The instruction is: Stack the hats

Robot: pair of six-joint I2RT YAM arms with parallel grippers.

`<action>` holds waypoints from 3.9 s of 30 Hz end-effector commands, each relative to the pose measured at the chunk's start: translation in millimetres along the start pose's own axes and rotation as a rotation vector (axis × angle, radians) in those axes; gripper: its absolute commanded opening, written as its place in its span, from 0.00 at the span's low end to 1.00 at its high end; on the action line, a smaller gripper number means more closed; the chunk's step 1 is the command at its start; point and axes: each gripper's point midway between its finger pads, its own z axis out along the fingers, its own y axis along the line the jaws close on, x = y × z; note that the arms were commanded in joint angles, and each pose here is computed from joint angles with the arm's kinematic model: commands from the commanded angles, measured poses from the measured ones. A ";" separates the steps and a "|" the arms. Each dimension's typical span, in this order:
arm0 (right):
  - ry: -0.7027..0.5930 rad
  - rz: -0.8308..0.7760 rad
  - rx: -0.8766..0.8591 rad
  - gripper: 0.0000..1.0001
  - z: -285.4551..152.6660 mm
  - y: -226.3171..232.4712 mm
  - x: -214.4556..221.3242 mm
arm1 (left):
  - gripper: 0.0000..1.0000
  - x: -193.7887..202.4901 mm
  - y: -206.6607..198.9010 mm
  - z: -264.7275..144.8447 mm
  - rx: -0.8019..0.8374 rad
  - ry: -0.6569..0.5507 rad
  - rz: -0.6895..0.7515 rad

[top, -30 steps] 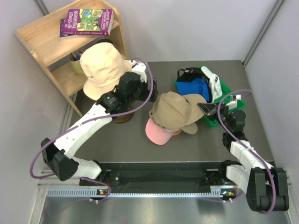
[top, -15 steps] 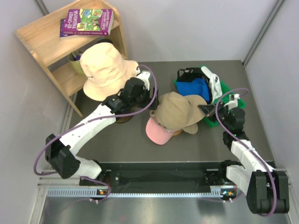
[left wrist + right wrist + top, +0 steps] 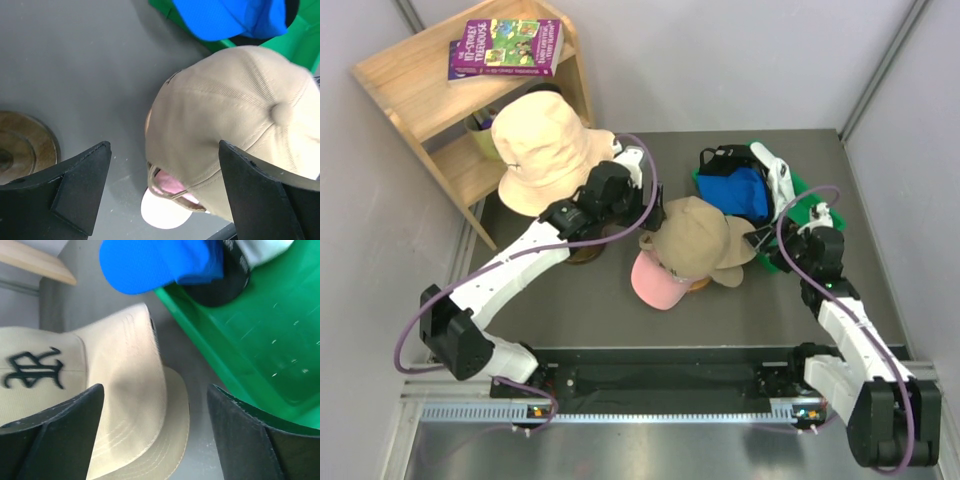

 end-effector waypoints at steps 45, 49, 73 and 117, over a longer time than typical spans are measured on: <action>-0.212 -0.155 0.182 0.73 110.3 7.8 -198.1 | 0.99 -130.8 -9.2 80.3 0.130 -0.194 -0.015; -0.234 -0.122 0.189 0.72 110.9 -0.8 -202.8 | 0.99 -132.2 -8.6 81.0 0.127 -0.197 -0.004; -0.047 -0.089 0.140 0.00 157.7 -13.0 -170.1 | 0.98 -103.4 -53.6 72.1 0.157 -0.145 0.256; -0.426 0.279 -0.228 0.00 -77.7 269.1 -182.4 | 0.99 -138.5 -166.9 -33.1 0.581 -0.387 -0.034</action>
